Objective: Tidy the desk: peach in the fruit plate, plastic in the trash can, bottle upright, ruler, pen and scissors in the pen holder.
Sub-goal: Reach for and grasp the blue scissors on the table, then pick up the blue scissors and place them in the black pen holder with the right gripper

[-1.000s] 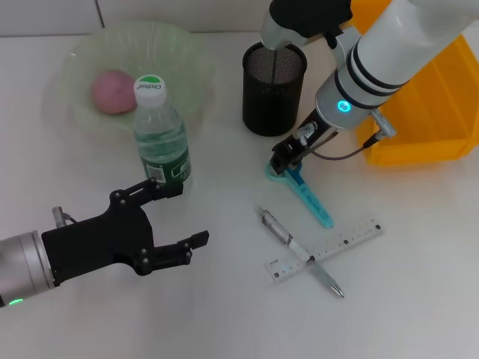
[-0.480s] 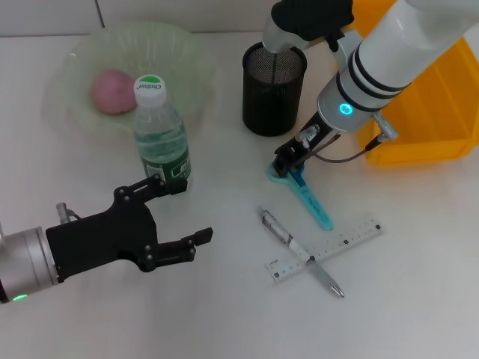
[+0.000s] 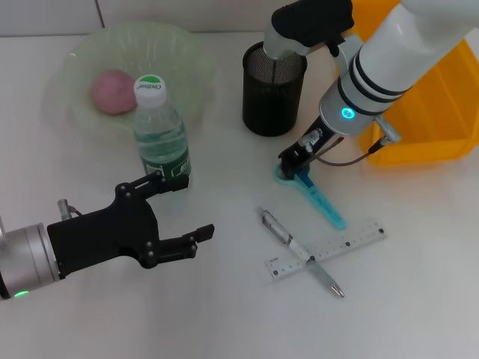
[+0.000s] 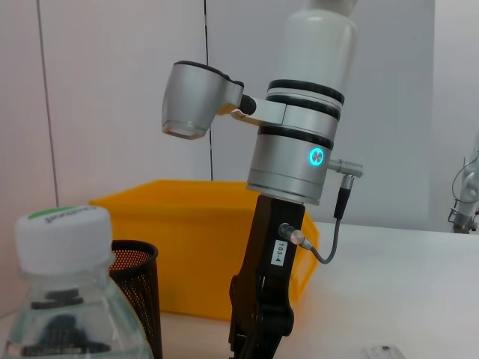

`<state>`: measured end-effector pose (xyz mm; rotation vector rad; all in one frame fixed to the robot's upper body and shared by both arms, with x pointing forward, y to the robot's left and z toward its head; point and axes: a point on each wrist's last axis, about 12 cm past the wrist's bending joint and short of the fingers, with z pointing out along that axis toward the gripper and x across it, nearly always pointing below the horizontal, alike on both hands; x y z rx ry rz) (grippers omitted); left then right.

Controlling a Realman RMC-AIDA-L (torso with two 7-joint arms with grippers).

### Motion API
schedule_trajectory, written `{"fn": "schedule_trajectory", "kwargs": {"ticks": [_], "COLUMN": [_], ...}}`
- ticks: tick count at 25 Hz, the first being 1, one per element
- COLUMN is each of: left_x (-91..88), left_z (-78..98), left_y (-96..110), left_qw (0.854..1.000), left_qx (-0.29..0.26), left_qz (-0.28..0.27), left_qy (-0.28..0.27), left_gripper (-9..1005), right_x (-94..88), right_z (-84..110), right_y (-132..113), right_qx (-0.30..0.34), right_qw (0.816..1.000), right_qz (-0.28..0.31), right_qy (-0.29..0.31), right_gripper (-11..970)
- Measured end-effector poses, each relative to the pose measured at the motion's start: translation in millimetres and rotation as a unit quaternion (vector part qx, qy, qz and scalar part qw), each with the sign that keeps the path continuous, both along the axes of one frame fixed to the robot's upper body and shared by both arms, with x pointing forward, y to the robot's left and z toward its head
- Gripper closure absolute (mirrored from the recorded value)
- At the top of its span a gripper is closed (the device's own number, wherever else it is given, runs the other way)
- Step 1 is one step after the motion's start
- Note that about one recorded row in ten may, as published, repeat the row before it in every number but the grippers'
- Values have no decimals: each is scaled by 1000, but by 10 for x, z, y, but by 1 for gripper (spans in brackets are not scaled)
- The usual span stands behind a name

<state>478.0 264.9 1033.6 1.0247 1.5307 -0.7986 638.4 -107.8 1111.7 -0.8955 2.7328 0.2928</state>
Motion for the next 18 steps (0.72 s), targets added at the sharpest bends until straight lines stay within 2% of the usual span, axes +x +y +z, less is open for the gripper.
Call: {"fn": "schedule_trajectory", "kwargs": {"ticks": [4,9,18], "left_x": [15,29,43], "left_z": [9,14,27], "left_y": [-9,-8,9], "left_qw": [1000,1000,1000], "left_qx": [0,1,0], "left_qz": [-2,-2,2], "left_qy": [-2,-1,-2], "left_gripper": [151,151,151], "right_x": [-5,-12,-52], "right_z": [-8,7,304], "right_y": [1,-13,-43], "right_qx": [-3,7,55], "right_qw": [1000,1000,997], "right_qz": [3,4,22], "right_qy": [-1,-9,-47], "right_gripper": [793,851,852]}}
